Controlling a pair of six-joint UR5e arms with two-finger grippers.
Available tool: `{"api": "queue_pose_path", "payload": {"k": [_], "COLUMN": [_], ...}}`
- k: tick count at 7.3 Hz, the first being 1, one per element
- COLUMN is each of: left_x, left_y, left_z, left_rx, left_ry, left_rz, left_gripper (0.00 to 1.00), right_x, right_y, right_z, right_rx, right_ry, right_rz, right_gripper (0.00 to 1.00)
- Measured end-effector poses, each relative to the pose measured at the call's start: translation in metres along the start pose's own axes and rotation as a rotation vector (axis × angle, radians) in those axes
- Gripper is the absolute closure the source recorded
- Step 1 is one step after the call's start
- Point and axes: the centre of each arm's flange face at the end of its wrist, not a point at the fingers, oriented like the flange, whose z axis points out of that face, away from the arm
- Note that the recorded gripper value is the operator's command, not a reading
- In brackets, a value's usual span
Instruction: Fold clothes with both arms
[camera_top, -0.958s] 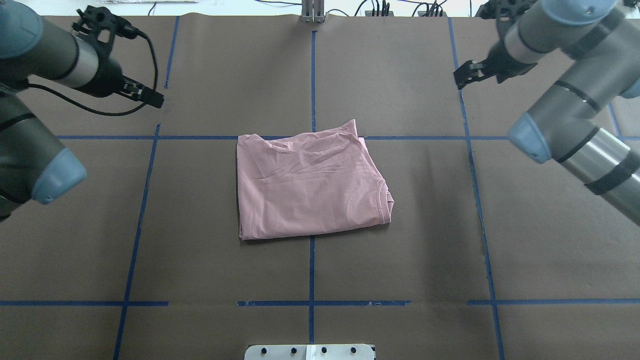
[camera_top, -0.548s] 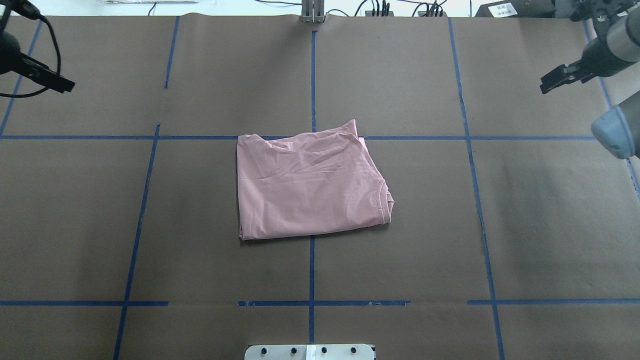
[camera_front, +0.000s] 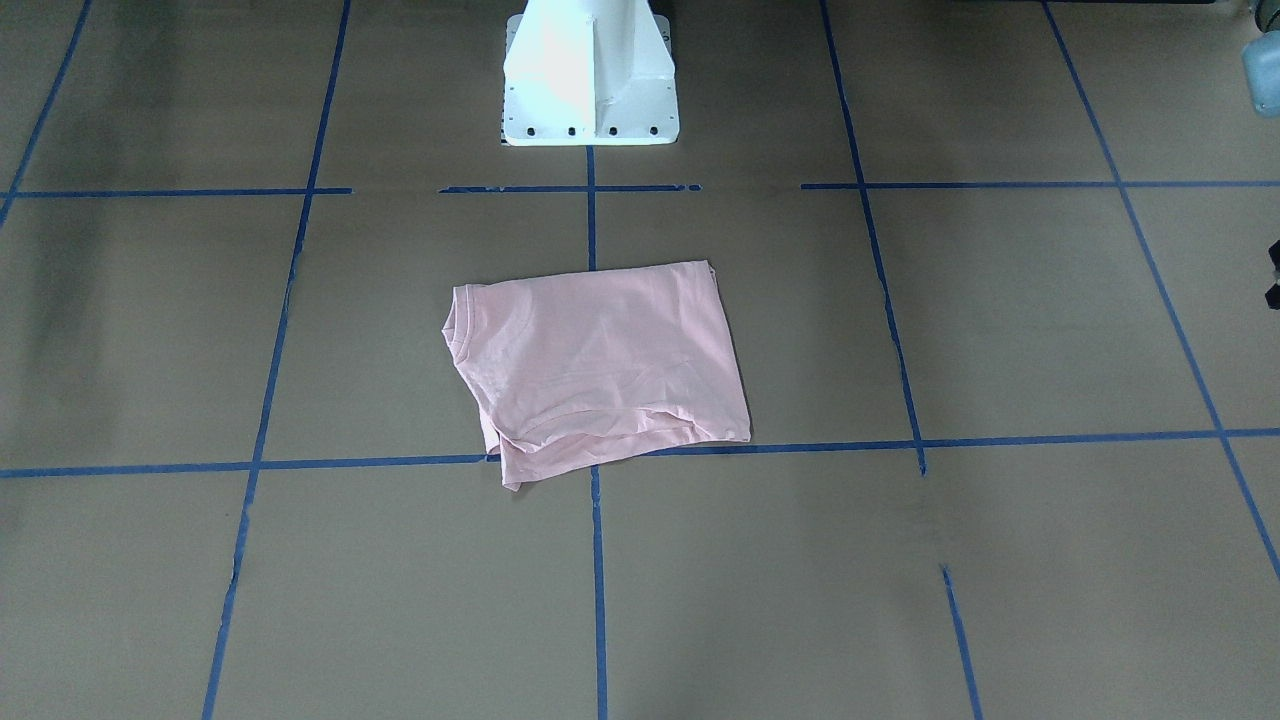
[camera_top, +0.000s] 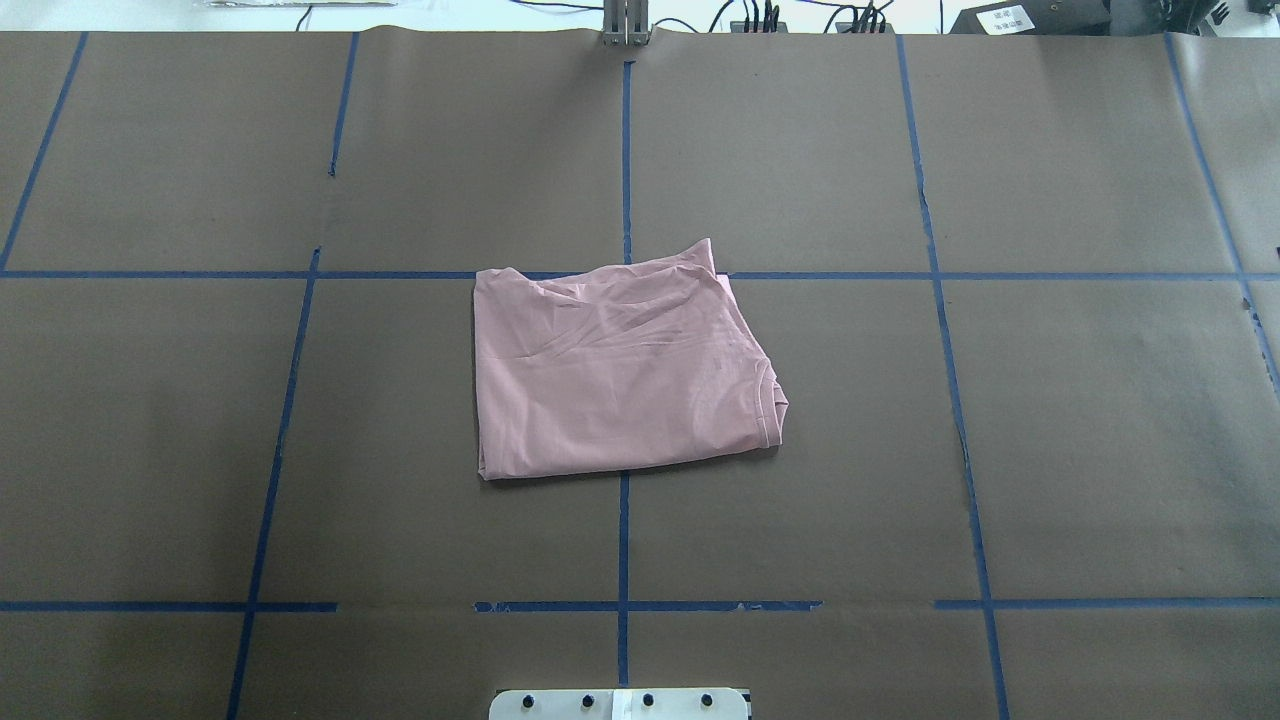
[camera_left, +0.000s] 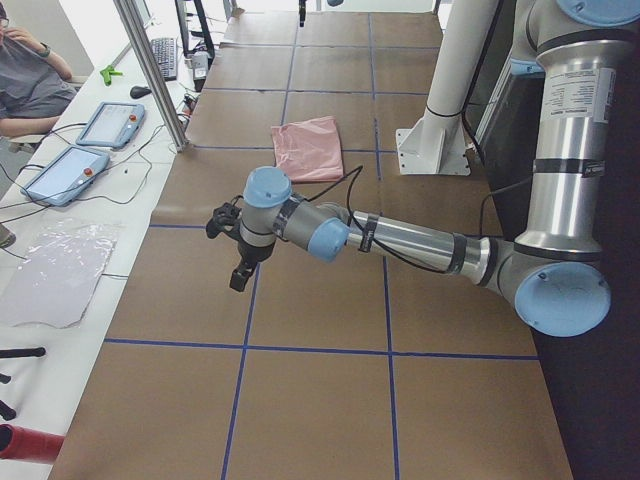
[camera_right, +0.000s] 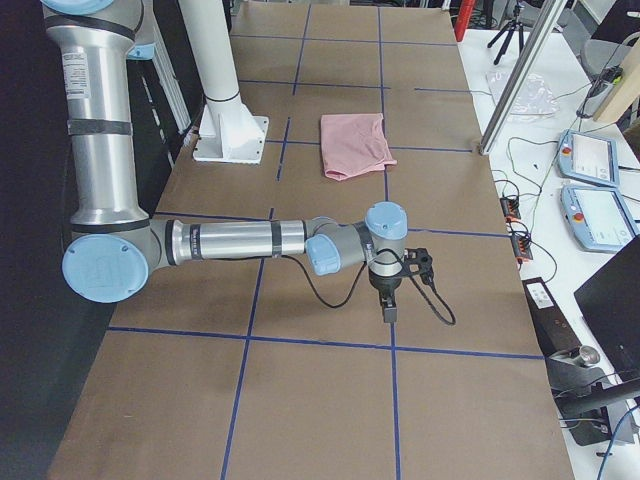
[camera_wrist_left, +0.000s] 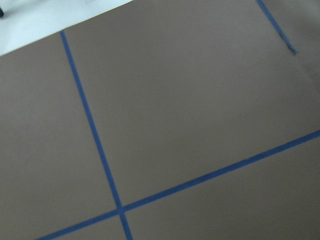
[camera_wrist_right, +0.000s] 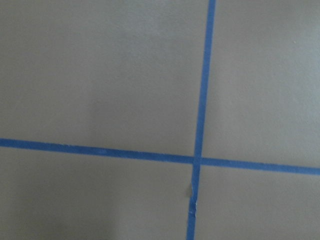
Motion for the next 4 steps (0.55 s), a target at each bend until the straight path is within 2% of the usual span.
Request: {"api": "queue_pose_path", "payload": {"k": [2, 4], "left_x": [-0.043, -0.057], "left_y": [0.049, 0.072], "left_z": [-0.001, 0.005], "left_rx": [-0.035, -0.111], "left_ry": [-0.019, -0.008], "left_rz": [-0.105, -0.169], "left_gripper": [0.0, 0.0], "right_x": [0.043, 0.062], "right_y": [0.038, 0.065], "right_z": [-0.015, -0.018], "right_rx": [-0.008, -0.018], "right_ry": [-0.093, -0.116], "right_rz": [0.095, 0.11], "right_gripper": [0.0, 0.0]}}
